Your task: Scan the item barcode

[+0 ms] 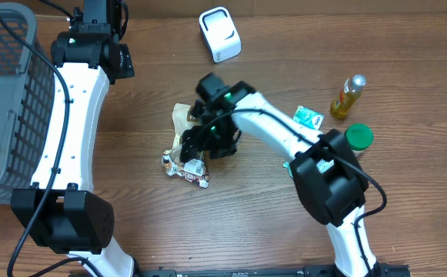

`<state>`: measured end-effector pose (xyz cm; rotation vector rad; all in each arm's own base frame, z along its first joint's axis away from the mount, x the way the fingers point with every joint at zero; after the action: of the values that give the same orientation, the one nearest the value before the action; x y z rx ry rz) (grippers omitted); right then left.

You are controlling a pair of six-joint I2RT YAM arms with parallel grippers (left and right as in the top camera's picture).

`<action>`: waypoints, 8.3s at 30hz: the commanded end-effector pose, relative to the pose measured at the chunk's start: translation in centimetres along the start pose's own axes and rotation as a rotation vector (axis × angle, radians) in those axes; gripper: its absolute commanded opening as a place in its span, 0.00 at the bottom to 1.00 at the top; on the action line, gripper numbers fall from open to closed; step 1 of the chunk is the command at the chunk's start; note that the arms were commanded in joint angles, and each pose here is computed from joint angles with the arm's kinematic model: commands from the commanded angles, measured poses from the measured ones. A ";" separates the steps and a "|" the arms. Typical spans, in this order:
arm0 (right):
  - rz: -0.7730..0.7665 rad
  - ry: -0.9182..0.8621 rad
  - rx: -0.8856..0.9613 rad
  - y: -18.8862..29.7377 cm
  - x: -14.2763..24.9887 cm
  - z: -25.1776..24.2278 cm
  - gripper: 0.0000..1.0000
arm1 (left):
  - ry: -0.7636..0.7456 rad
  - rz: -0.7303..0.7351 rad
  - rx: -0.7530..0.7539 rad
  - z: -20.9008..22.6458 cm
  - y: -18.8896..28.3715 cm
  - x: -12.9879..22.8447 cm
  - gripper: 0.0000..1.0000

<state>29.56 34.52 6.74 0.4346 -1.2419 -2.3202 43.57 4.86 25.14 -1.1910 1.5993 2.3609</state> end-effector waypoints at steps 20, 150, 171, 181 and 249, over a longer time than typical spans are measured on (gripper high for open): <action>-0.160 0.098 0.266 8.1 -2.5 4.7 1.00 | 0.005 -0.034 0.006 0.2 1.2 -0.8 1.00; -0.927 0.601 1.062 32.0 -22.0 -10.7 0.04 | 0.005 -0.034 0.006 0.2 1.1 -0.8 1.00; -0.758 0.641 0.998 24.3 -22.1 -9.0 0.04 | 0.005 -0.034 0.006 0.2 1.1 -0.8 1.00; -0.774 0.459 0.778 21.8 -21.1 -8.5 0.04 | 0.005 -0.034 0.006 0.2 1.1 -0.8 1.00; -0.089 0.098 0.050 18.6 -0.6 -1.0 0.04 | 0.005 -0.034 0.006 0.2 1.1 -0.8 1.00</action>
<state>35.82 24.95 21.37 0.5848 -1.3206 -2.3180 43.56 4.86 25.13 -1.1905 1.5999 2.3610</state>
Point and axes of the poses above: each gripper's point midway between its finger pads, its own y axis back along the fingers, its own z axis along the line the jaws close on, x = y × z, the point moved 2 cm from there along y, back along the fingers, and after that the axes turned 14 degrees about y, right-handed, at the moved point
